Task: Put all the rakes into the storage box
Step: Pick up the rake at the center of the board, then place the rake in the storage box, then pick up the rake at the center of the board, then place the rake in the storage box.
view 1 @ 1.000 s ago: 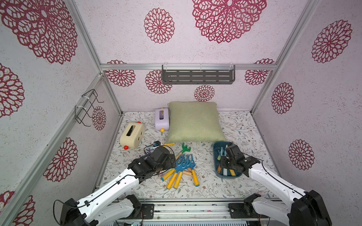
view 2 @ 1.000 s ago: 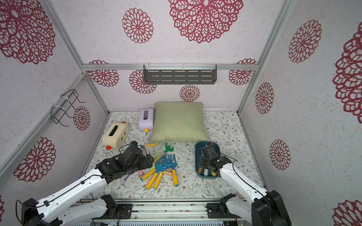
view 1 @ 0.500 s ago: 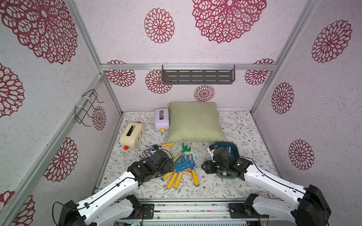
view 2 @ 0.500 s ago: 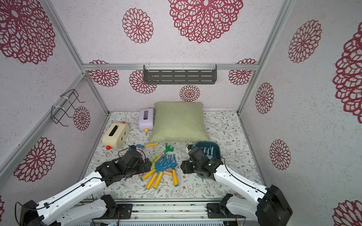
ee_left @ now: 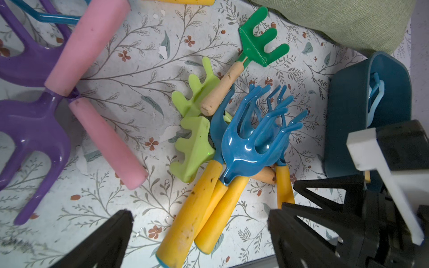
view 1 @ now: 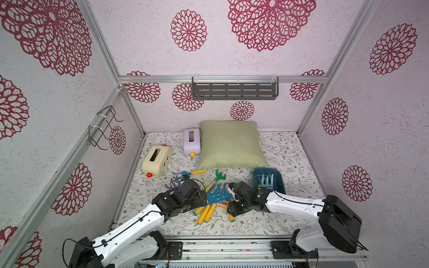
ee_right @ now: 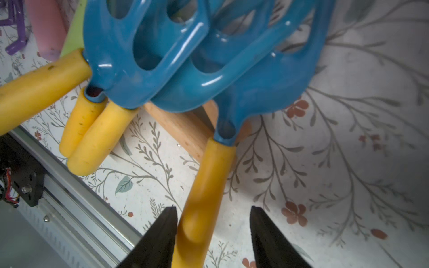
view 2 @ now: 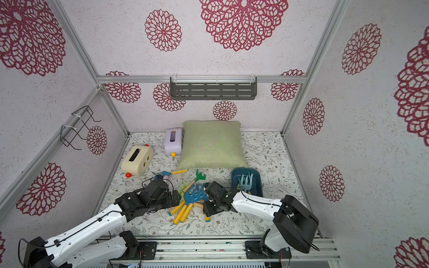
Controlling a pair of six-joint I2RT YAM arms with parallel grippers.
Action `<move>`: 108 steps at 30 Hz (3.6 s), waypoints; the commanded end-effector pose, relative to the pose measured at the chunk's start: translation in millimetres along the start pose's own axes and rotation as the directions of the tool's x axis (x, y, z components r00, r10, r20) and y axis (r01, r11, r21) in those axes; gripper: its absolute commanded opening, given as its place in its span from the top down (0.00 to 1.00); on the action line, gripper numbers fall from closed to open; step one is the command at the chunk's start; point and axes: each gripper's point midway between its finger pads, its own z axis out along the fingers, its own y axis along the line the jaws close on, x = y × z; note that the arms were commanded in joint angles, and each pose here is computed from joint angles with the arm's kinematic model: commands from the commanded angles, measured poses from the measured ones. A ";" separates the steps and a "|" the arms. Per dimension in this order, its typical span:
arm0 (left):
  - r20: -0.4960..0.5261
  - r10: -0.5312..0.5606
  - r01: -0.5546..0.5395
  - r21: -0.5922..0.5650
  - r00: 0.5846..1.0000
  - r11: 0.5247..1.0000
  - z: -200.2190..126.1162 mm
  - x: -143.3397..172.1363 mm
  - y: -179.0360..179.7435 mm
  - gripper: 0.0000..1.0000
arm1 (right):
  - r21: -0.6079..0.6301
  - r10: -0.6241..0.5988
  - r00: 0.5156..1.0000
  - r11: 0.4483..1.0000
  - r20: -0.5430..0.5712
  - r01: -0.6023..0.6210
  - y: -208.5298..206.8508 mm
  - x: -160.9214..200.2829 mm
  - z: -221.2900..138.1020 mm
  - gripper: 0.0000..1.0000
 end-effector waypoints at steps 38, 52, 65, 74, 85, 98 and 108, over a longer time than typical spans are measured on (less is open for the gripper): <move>-0.195 0.283 -0.308 -0.112 0.939 0.945 47.8 67.9 -58.3 0.38 | 0.317 0.236 0.893 0.875 0.383 -0.367 -133.6 -23.6 -128.1 0.82; -0.296 0.331 -0.377 -0.113 0.896 0.919 72.8 88.9 -67.9 0.39 | 0.370 0.289 0.881 0.825 0.375 -0.428 -167.9 -17.8 -104.0 0.70; -0.319 0.363 -0.424 -0.147 0.876 0.894 78.7 87.3 -77.5 0.69 | 0.294 0.290 0.846 0.845 0.447 -0.446 -163.3 -30.9 -122.2 0.51; -0.287 0.379 -0.419 -0.092 0.880 0.903 62.0 76.6 -104.1 0.89 | 0.208 0.296 0.772 0.853 0.562 -0.478 -154.9 -40.8 -154.0 0.29; -0.210 0.405 -0.398 0.077 0.890 0.914 42.3 57.4 -166.8 0.92 | 0.233 0.339 0.652 0.743 0.678 -0.628 -176.6 -32.3 -189.2 0.01; -0.146 0.370 -0.312 0.312 0.918 0.897 65.8 26.5 -289.3 0.92 | 0.261 0.373 0.546 0.592 0.750 -0.763 -199.5 -8.9 -215.3 0.01; -0.172 0.269 -0.191 0.371 0.948 0.909 105.3 25.5 -322.8 0.93 | 0.177 0.365 0.414 0.533 0.834 -0.827 -201.9 5.1 -257.7 0.01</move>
